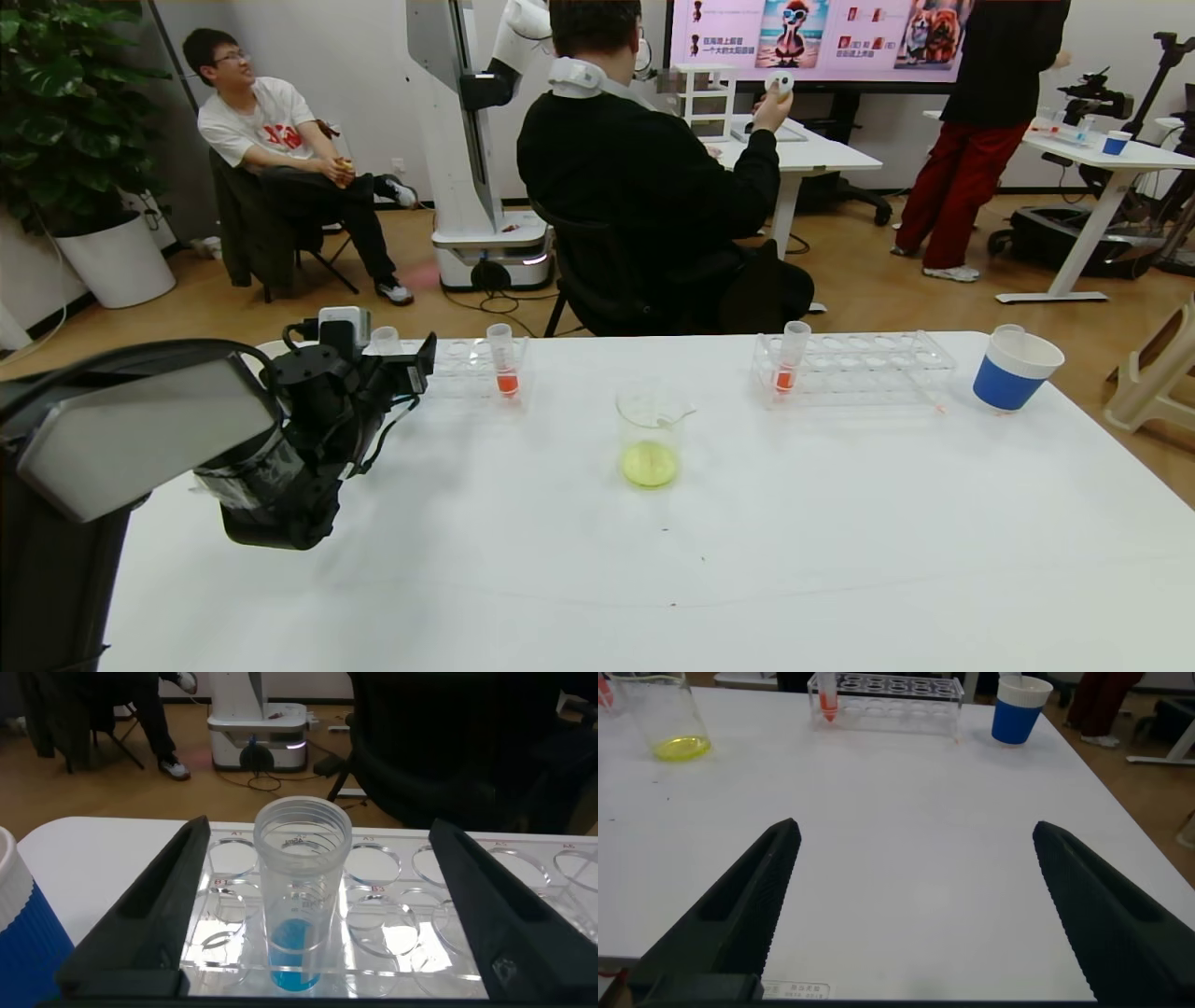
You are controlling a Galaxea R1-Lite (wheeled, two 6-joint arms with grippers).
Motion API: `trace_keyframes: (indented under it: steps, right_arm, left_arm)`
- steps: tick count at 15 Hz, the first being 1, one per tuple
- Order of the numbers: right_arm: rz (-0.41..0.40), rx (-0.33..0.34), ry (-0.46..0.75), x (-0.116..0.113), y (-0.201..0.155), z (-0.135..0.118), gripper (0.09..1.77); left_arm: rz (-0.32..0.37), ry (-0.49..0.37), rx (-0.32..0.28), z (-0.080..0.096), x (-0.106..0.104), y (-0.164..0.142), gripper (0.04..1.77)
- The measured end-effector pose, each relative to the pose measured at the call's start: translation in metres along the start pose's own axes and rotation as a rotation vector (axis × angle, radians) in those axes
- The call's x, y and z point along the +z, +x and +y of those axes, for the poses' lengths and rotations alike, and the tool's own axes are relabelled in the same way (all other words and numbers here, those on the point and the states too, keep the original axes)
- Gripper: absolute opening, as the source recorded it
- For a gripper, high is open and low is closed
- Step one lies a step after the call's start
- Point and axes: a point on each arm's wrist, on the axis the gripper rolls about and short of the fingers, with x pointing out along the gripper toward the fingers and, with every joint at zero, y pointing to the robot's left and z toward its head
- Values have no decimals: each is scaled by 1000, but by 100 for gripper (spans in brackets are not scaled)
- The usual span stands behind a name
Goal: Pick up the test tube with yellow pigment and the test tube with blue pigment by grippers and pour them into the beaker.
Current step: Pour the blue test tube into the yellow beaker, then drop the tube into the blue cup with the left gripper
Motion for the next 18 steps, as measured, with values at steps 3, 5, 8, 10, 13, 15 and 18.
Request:
trace_keyframes:
  steps: [3,5,8,10,13,15,18]
  right_arm:
    - [0,0,0,0,0,0,174]
    - [0,0,0,0,0,0,174]
    - [0,0,0,0,0,0,174]
    - [0,0,0,0,0,0,174]
    - [0,0,0,0,0,0,174]
    - [0,0,0,0,0,0,174]
    - [0,0,0,0,0,0,174]
  left_arm:
    - [-1,2,7,2,0,1,42]
    - [-7,2,5,1,2,1,51]
    - [-19,1,3,1,8,0,50]
    - [-1,9,1,0,14,0,50]
    - [36,21,-4,-3,35,0,50]
    - [50,24,-6,-3,57,0,50]
    - [19,18,-9,-3,84,-3,50]
